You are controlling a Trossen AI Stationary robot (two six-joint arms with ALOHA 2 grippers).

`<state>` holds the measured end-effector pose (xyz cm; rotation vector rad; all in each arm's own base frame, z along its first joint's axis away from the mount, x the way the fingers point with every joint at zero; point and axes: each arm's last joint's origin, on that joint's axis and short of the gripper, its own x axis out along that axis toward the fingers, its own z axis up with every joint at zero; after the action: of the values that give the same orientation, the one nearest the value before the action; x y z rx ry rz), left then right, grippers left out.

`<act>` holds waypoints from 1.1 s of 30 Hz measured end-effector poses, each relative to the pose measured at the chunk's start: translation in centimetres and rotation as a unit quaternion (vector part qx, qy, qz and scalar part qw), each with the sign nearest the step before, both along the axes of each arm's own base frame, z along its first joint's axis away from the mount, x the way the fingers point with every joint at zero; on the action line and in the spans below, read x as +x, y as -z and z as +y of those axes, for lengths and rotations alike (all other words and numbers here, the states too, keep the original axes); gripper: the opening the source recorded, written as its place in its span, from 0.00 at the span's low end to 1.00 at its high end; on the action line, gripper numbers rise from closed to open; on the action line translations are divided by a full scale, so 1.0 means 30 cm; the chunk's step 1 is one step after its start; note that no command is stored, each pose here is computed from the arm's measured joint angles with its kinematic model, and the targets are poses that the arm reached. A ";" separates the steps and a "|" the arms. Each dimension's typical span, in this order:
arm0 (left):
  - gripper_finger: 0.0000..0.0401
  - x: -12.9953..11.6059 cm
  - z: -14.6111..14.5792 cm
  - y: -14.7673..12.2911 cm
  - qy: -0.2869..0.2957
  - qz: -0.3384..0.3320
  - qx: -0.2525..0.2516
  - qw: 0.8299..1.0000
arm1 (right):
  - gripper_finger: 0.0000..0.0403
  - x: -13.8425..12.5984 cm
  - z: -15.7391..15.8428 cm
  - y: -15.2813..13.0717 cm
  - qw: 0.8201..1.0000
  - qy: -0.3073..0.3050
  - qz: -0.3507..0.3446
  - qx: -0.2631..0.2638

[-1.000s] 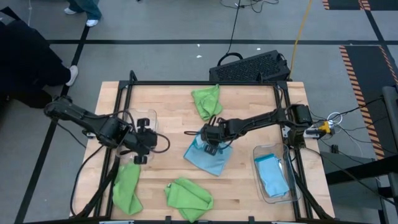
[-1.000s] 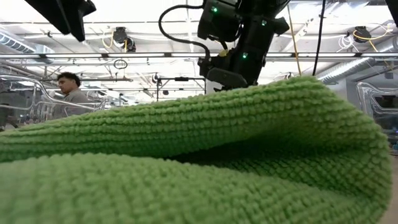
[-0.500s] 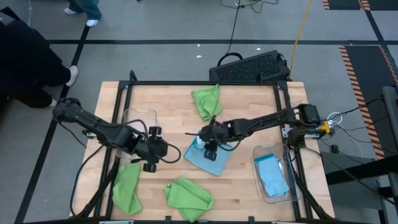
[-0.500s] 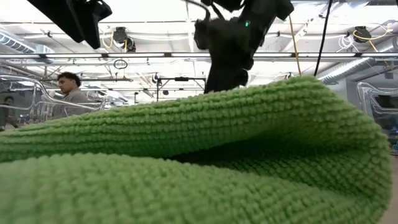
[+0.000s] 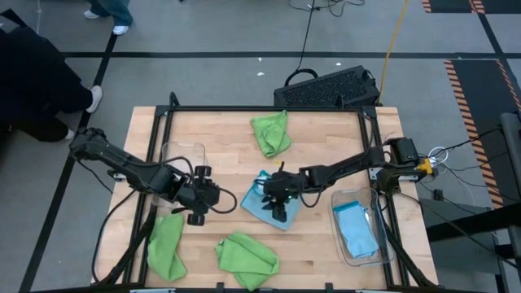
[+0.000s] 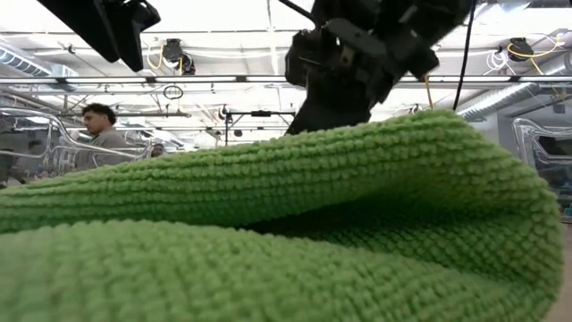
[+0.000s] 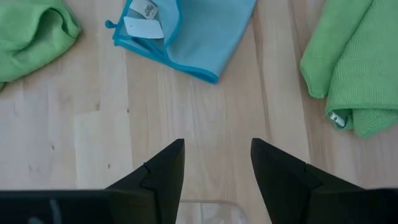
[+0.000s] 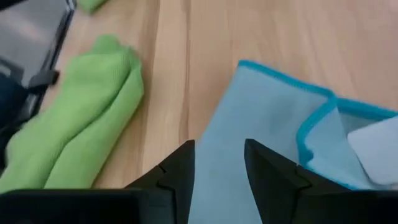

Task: Sort microfiber towel by color & place in baskets
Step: Fold the blue microfiber towel

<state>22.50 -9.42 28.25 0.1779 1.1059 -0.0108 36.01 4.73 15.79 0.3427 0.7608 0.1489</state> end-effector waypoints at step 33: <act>0.47 0.073 -0.027 -0.041 -0.059 -0.121 -0.102 0.986 | 0.33 -0.176 -0.039 -0.048 0.965 0.176 0.134 -0.141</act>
<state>24.68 -10.24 29.47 -0.0688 0.8653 0.0041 30.73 3.56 17.23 0.2237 0.9618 -0.3461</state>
